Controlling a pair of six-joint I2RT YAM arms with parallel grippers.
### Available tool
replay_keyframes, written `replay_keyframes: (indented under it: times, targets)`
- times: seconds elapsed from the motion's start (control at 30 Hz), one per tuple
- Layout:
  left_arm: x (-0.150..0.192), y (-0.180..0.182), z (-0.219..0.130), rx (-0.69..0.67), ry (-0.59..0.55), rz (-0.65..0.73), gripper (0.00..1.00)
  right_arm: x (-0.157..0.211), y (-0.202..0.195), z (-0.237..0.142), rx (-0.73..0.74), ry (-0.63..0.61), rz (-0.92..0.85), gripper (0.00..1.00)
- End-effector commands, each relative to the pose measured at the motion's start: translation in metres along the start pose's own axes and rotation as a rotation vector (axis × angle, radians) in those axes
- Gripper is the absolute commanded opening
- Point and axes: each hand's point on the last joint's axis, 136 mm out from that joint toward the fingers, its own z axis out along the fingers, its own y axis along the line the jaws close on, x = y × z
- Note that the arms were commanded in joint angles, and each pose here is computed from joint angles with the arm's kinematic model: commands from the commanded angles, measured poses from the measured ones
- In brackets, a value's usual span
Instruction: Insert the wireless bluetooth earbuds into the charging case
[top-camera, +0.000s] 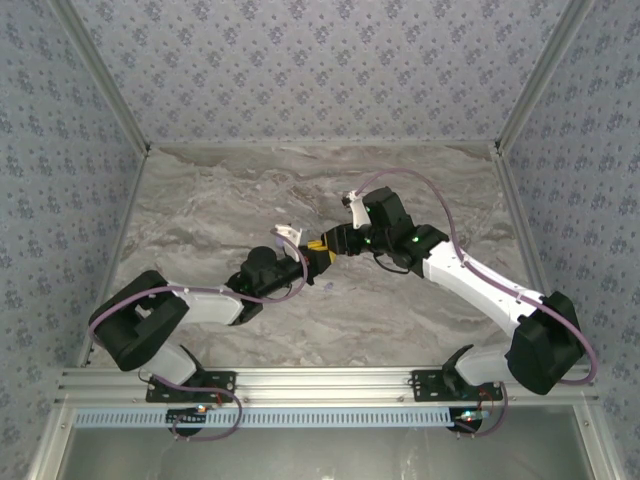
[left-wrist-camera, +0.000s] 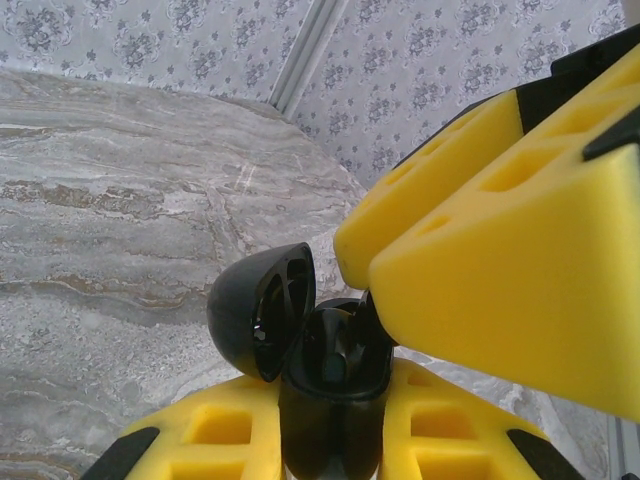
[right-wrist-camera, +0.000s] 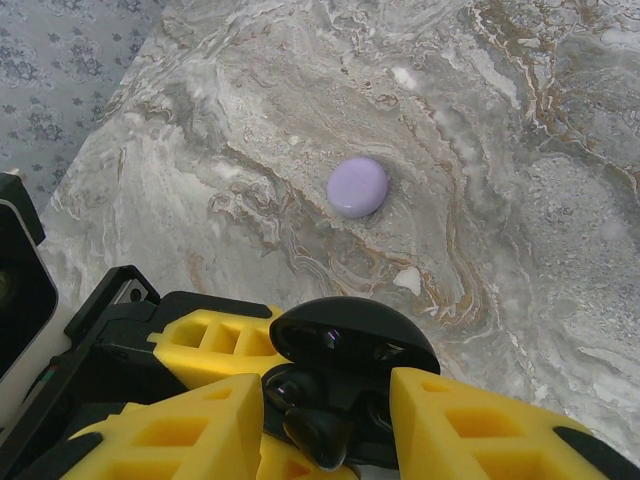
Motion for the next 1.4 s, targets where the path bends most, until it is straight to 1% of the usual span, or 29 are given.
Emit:
replay_keyframes:
  times: [0.0, 0.27, 1.37]
  targets:
    - [-0.025, -0.014, 0.001, 0.034, -0.066, 0.03, 0.15, 0.001, 0.0, -0.004, 0.02, 0.009, -0.013, 0.41]
    - [-0.022, -0.014, -0.001, 0.027, -0.056, 0.059, 0.15, -0.001, -0.003, -0.011, 0.048, -0.004, -0.02, 0.48]
    - [-0.025, -0.012, -0.008, 0.004, -0.067, 0.088, 0.15, 0.005, -0.023, -0.021, 0.153, 0.01, -0.031, 0.49]
